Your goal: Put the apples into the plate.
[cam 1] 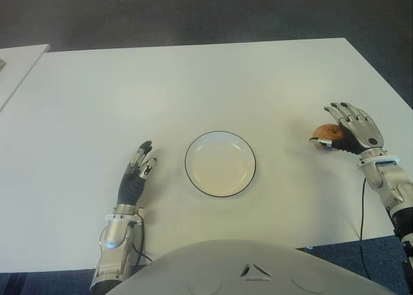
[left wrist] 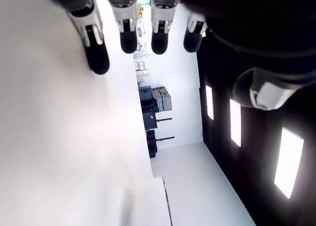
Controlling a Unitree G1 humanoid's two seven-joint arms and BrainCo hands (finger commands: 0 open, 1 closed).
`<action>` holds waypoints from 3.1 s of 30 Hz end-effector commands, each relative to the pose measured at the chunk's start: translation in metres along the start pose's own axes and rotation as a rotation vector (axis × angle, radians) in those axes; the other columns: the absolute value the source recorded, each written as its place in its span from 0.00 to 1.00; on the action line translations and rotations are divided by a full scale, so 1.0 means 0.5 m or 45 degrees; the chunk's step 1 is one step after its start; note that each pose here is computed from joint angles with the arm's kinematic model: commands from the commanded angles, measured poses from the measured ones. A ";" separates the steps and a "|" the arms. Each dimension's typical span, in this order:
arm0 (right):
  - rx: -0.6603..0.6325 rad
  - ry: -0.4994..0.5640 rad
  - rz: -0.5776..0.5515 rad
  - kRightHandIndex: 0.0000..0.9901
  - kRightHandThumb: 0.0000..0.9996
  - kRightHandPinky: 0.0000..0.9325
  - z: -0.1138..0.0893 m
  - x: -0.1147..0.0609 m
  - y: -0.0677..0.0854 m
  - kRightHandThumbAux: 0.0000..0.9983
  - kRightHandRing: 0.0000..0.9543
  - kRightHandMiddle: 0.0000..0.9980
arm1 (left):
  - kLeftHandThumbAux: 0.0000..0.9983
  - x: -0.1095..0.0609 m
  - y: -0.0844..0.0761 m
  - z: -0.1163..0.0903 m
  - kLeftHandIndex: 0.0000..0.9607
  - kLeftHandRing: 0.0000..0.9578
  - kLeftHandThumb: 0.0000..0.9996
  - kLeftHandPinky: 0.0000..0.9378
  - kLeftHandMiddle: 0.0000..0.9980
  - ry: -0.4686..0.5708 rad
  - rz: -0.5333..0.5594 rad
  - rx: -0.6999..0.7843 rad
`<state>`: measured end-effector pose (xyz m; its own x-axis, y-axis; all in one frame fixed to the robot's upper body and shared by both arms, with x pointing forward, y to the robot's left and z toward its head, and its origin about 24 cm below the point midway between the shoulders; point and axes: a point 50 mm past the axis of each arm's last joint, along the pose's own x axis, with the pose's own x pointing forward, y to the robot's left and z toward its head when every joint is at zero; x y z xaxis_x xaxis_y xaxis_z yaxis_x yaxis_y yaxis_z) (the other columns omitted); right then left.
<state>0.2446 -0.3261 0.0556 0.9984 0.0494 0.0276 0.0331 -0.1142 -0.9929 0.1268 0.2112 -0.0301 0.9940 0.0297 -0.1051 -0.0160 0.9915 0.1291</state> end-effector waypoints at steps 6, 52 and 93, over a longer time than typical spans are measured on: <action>0.020 0.051 0.037 0.00 0.27 0.00 -0.021 -0.013 0.009 0.17 0.00 0.00 | 0.37 -0.046 0.004 -0.058 0.00 0.00 0.07 0.00 0.00 0.263 0.029 -0.014; 0.123 0.054 0.085 0.00 0.26 0.00 0.010 -0.005 0.045 0.23 0.00 0.00 | 0.34 -0.036 0.012 -0.050 0.00 0.00 0.07 0.00 0.00 0.246 0.023 0.001; 0.293 0.104 -0.233 0.74 0.79 0.78 0.055 0.025 0.093 0.58 0.81 0.78 | 0.34 -0.044 0.020 -0.038 0.00 0.00 0.06 0.00 0.00 0.229 0.053 0.025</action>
<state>0.2575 -0.3108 0.0122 0.9789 -0.0331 0.2015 0.2037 0.0887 -0.9750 0.1202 0.2209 -0.0272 0.9890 0.0624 -0.1343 -0.0408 0.9867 0.1575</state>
